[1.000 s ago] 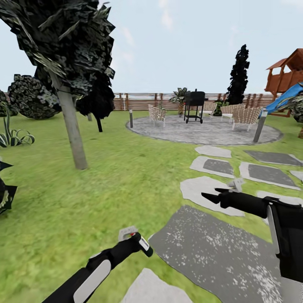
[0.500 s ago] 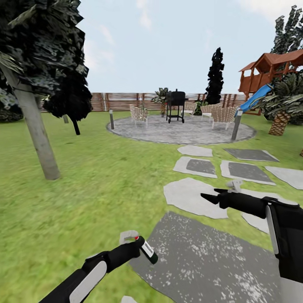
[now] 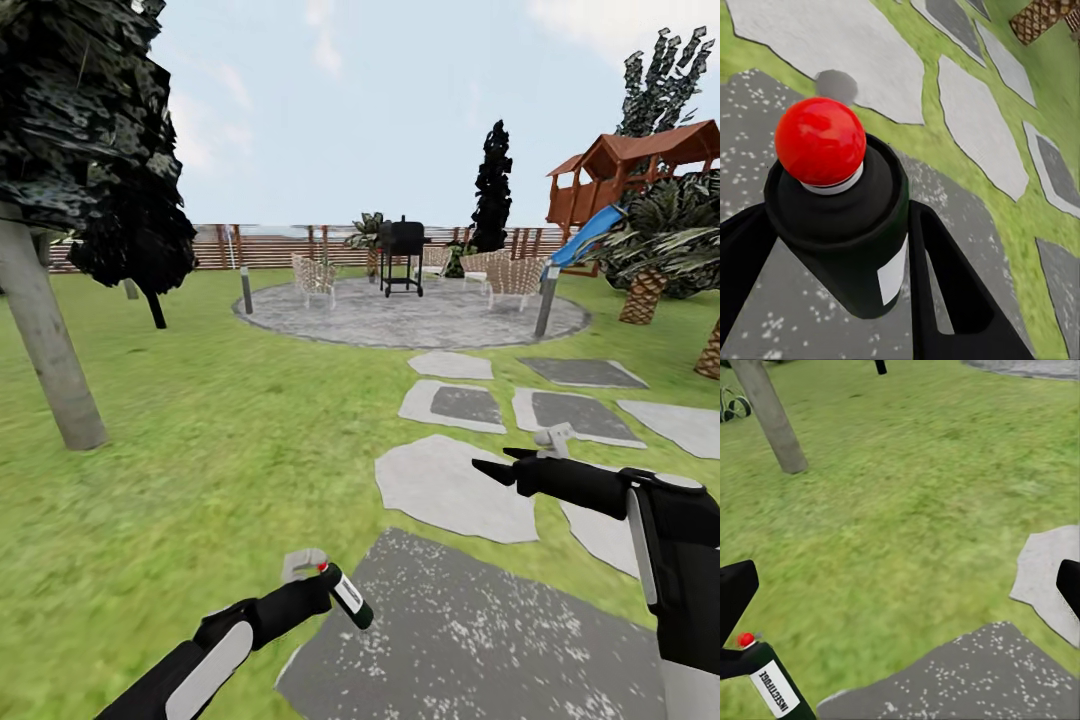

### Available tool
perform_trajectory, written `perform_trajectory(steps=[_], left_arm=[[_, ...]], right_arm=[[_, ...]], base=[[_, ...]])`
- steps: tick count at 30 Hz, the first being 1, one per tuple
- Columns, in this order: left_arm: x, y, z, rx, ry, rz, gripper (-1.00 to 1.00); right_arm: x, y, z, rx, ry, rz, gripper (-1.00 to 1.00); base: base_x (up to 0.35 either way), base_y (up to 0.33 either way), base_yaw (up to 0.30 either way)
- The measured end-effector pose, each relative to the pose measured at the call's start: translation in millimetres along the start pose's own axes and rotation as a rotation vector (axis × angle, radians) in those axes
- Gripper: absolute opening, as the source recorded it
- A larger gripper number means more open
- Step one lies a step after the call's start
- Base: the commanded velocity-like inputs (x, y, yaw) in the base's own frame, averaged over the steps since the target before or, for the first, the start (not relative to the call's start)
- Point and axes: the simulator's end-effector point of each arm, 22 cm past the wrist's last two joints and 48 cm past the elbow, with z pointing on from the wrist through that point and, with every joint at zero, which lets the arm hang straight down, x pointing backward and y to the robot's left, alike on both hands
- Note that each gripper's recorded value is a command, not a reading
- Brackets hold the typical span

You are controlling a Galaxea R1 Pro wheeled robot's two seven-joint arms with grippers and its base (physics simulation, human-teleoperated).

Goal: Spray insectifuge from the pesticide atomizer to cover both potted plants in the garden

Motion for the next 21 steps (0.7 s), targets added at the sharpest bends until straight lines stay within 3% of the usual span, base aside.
perform_trajectory(steps=[21], left_arm=[[23, 9, 10.8, -0.033, 0.042, -0.036, -1.0]], right_arm=[[0, -2, -0.2, 0.007, -0.001, 0.003, 1.0]], base=[[0.339, 0.0, 0.0]])
